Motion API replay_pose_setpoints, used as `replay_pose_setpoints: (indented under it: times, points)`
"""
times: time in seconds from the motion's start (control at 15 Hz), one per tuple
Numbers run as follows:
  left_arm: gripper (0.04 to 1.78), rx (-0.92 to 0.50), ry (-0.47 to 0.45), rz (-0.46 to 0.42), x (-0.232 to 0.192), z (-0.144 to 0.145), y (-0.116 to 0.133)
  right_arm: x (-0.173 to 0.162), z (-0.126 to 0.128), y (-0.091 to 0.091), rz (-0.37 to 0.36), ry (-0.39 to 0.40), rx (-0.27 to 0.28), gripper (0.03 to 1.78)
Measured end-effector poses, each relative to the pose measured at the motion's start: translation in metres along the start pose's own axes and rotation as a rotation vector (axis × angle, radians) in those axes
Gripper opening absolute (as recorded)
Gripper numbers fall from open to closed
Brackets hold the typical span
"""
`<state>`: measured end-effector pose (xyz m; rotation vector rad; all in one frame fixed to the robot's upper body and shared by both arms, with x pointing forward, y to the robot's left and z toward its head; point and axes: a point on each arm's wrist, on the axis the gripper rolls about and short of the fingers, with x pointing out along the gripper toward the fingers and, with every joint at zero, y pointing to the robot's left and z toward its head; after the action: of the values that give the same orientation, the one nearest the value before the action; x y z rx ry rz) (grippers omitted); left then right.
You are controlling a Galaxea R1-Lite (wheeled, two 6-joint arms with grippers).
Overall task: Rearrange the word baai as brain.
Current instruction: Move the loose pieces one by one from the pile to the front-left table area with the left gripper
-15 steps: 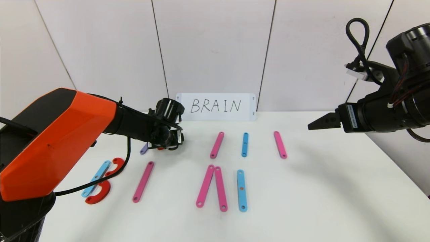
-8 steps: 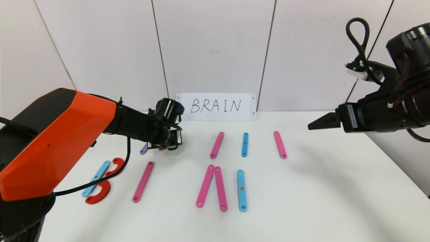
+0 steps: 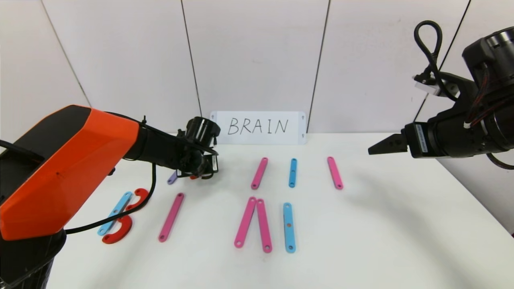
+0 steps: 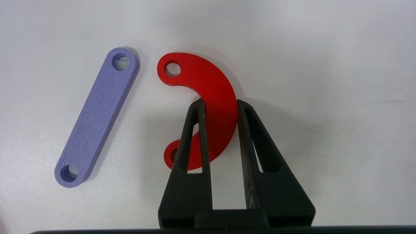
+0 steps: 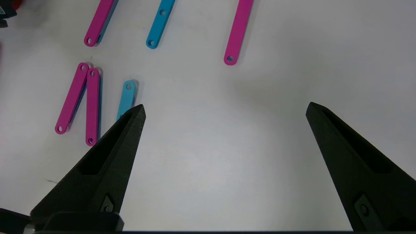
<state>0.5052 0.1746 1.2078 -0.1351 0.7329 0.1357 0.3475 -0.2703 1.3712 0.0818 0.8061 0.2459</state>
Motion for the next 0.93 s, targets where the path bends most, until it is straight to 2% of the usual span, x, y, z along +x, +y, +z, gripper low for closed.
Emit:
replay_pose_setpoints:
  times: [0.27, 0.93]
  points:
    - [0.30, 0.003, 0.001, -0.007, -0.009, 0.000, 0.001, 0.000, 0.000, 0.000, 0.000, 0.000, 0.000, 1.73]
    - [0.30, 0.058, -0.007, -0.066, -0.062, -0.010, -0.008, -0.002, 0.000, 0.000, 0.002, -0.004, 0.000, 1.73]
